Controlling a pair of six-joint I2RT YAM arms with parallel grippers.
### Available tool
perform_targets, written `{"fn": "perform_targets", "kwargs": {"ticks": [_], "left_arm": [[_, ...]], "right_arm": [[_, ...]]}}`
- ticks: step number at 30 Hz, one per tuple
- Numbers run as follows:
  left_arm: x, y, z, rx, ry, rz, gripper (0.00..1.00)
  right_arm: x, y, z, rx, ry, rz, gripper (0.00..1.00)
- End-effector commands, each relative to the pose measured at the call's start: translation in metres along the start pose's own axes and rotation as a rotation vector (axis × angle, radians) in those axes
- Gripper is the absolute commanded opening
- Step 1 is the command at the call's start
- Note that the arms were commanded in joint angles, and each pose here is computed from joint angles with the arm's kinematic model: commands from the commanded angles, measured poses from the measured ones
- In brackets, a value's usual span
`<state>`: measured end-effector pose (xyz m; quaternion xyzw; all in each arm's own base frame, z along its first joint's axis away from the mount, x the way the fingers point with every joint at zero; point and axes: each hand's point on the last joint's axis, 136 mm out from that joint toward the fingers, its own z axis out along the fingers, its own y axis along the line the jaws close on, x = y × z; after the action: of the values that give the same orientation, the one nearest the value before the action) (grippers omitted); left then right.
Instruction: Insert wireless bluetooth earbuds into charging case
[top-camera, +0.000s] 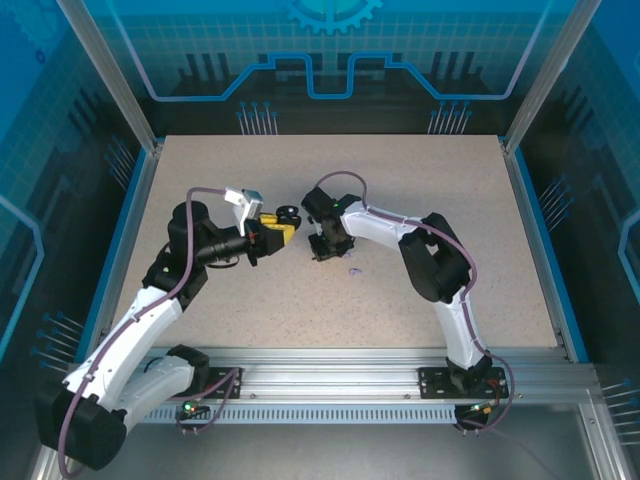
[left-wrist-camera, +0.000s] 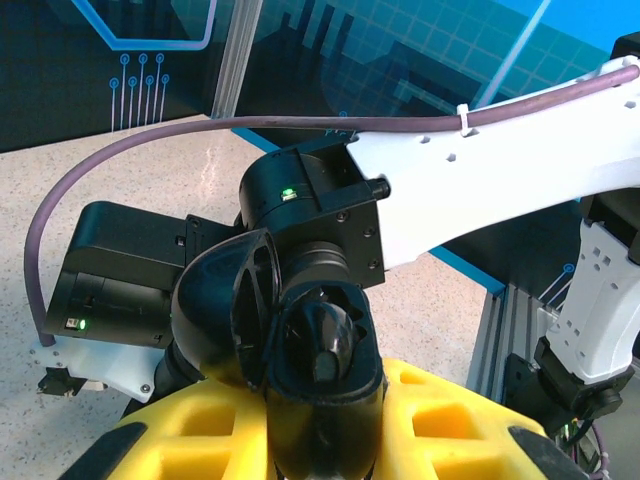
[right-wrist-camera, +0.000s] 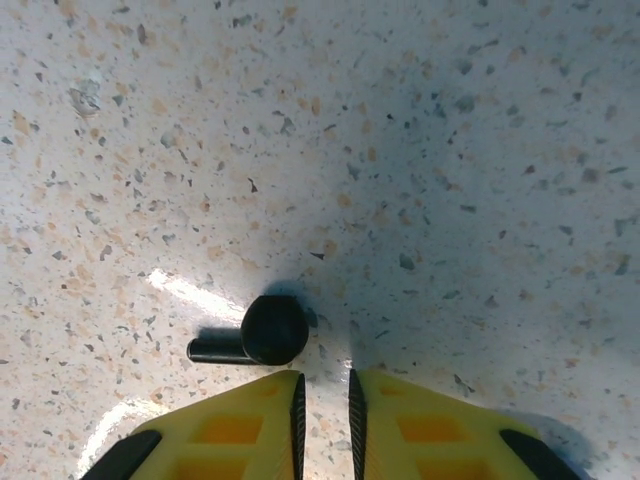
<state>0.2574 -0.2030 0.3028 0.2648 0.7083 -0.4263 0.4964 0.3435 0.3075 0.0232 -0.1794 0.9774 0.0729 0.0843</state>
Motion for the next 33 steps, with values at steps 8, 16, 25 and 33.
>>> {"fn": "perform_targets", "kwargs": {"ticks": [8,16,25,33], "left_arm": [[-0.007,-0.001,-0.007,-0.016,-0.02,0.035,0.2],[-0.007,-0.002,-0.006,-0.011,-0.021,0.035,0.2],[-0.007,-0.002,-0.006,-0.006,-0.021,0.035,0.2],[-0.007,-0.003,-0.006,-0.005,-0.02,0.036,0.2]], "right_arm": [[-0.003,0.012,-0.033,-0.115,-0.033,0.054,0.27],[-0.004,0.011,-0.025,-0.119,-0.008,0.134,0.4],[-0.008,0.012,-0.009,-0.092,0.015,0.159,0.49],[-0.013,0.011,0.003,-0.062,0.018,0.172,0.43]]}}
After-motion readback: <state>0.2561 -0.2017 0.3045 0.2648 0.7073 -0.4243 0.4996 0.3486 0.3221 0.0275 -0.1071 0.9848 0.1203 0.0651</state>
